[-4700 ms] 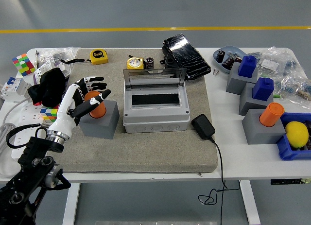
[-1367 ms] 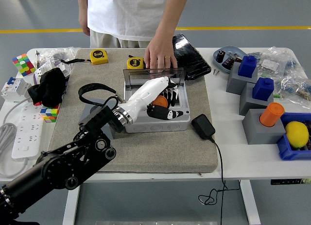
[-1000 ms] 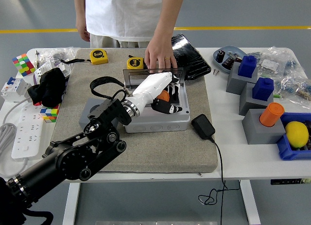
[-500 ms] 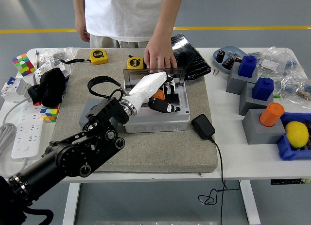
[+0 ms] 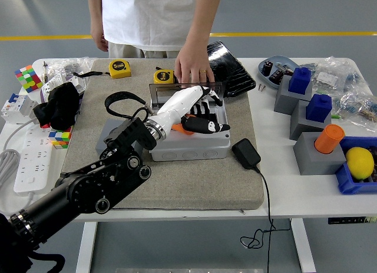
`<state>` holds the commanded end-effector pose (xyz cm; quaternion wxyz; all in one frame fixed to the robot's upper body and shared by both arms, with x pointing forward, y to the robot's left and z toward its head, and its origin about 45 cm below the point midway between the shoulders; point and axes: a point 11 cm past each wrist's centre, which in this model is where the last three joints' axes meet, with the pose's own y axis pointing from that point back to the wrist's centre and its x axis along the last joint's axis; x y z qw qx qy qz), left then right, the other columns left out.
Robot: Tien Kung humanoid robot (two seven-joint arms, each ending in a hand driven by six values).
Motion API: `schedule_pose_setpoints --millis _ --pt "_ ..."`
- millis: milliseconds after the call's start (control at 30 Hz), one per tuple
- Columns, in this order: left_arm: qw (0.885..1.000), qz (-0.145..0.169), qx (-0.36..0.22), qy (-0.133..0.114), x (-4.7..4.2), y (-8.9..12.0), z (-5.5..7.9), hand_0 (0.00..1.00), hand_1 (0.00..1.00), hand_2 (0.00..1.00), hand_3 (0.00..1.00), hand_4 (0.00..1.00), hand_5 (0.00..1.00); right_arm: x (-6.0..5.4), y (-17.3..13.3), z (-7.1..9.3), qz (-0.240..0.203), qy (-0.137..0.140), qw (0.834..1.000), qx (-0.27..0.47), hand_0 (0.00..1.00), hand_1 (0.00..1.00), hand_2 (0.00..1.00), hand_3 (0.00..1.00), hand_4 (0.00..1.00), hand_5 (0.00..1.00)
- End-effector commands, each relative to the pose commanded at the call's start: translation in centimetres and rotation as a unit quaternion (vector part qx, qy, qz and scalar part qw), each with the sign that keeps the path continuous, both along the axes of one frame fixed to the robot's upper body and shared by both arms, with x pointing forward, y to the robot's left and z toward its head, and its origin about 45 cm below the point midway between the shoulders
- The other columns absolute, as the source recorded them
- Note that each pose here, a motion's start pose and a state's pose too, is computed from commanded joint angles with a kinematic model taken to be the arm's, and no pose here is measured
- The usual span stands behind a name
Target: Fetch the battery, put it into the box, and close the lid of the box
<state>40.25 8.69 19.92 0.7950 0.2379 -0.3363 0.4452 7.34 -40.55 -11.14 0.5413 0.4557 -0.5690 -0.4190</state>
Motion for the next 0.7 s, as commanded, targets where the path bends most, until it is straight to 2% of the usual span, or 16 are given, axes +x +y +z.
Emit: schedule_pose_setpoints --millis 133,167,400,533,567,700 --pt "1.000 -0.001 -0.006 0.001 -0.01 0.0 0.0 0.250 0.395 0.436 0.655 0.998 0.460 0.0 0.0 0.0 0.000 0.000 1.000 0.000 0.602 0.649 0.670 0.578 0.971 0.559" --pt "1.000 -0.002 -0.007 0.000 -0.02 0.0 0.1 0.348 0.546 0.542 0.689 0.998 0.488 0.0 0.0 0.0 0.000 0.000 1.000 0.000 0.603 0.649 0.670 0.577 0.971 0.559" --pt "0.999 -0.007 -0.041 -0.005 -0.29 -0.2 0.9 0.348 0.546 0.532 0.692 0.998 0.500 0.0 0.0 0.0 -0.002 -0.001 1.000 0.001 0.603 0.649 0.670 0.577 0.971 0.559" --pt "0.998 -0.010 -0.067 -0.003 -0.93 -0.4 1.8 0.348 0.546 0.532 0.692 0.998 0.500 0.0 0.1 0.0 -0.004 -0.002 1.000 0.001 0.603 0.649 0.670 0.577 0.971 0.559" --pt "0.997 -0.009 -0.073 -0.002 -1.14 -0.3 2.0 0.311 0.509 0.517 0.655 0.998 0.509 0.0 0.1 0.0 -0.005 -0.002 1.000 0.002 0.603 0.649 0.669 0.577 0.971 0.559" --pt "0.996 -0.003 -0.086 -0.002 -1.90 1.1 2.6 0.311 0.509 0.517 0.655 0.998 0.509 -0.2 0.1 -0.1 -0.008 -0.001 1.000 0.002 0.603 0.649 0.669 0.577 0.971 0.559"
